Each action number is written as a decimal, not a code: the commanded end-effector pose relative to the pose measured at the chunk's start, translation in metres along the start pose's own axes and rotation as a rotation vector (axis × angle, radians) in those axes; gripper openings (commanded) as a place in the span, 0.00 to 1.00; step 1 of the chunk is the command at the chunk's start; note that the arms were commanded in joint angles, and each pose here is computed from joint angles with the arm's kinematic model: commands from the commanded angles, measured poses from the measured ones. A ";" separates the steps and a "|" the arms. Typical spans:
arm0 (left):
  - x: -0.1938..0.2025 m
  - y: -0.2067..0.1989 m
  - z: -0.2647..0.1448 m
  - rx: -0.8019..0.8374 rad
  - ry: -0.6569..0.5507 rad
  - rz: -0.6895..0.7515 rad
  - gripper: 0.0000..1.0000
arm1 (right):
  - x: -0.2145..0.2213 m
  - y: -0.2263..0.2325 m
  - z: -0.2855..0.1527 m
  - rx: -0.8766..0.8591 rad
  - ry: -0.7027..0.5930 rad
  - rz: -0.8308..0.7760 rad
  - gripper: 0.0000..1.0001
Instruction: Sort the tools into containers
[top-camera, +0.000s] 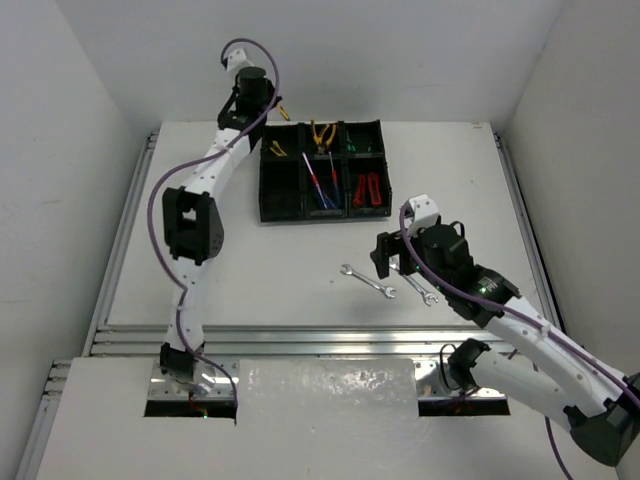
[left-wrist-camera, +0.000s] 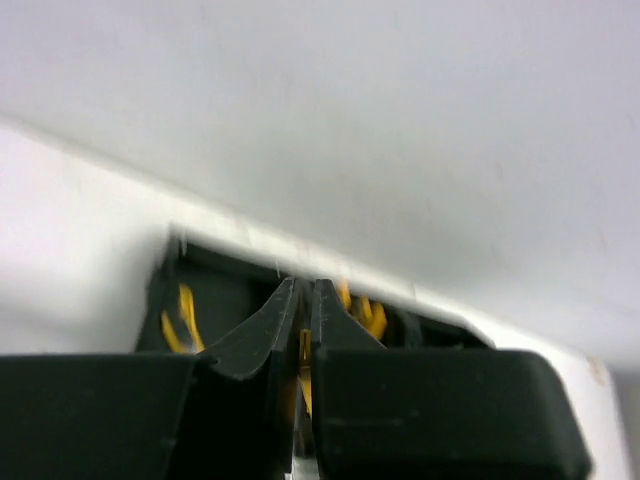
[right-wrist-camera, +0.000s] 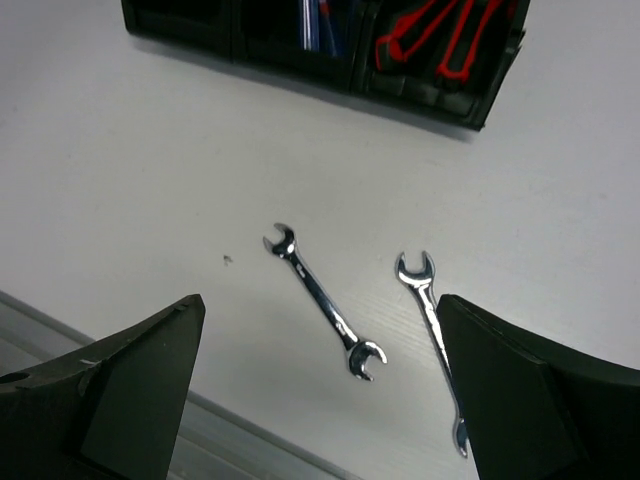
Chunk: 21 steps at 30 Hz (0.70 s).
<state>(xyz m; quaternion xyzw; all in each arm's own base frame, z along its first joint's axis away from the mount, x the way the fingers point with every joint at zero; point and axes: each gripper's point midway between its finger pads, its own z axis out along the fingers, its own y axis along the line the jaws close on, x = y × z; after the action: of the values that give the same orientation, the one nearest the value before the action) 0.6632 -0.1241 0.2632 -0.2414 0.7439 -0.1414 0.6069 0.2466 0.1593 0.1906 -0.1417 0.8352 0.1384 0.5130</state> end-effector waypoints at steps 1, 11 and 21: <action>-0.013 0.015 0.032 -0.086 -0.109 0.119 0.00 | 0.015 0.007 0.001 -0.046 0.027 0.020 0.99; 0.026 0.031 0.074 0.010 -0.116 0.125 0.29 | 0.023 0.007 0.007 -0.052 0.037 0.008 0.99; -0.015 0.012 0.036 0.051 -0.054 0.075 0.69 | 0.050 0.015 0.026 -0.084 0.149 -0.034 0.99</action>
<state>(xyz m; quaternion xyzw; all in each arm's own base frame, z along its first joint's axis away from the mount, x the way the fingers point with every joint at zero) 0.7136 -0.1089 0.1526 -0.1986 0.7759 -0.0960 0.5910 0.2368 0.1688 0.1307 -0.1757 0.8726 0.1355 0.4352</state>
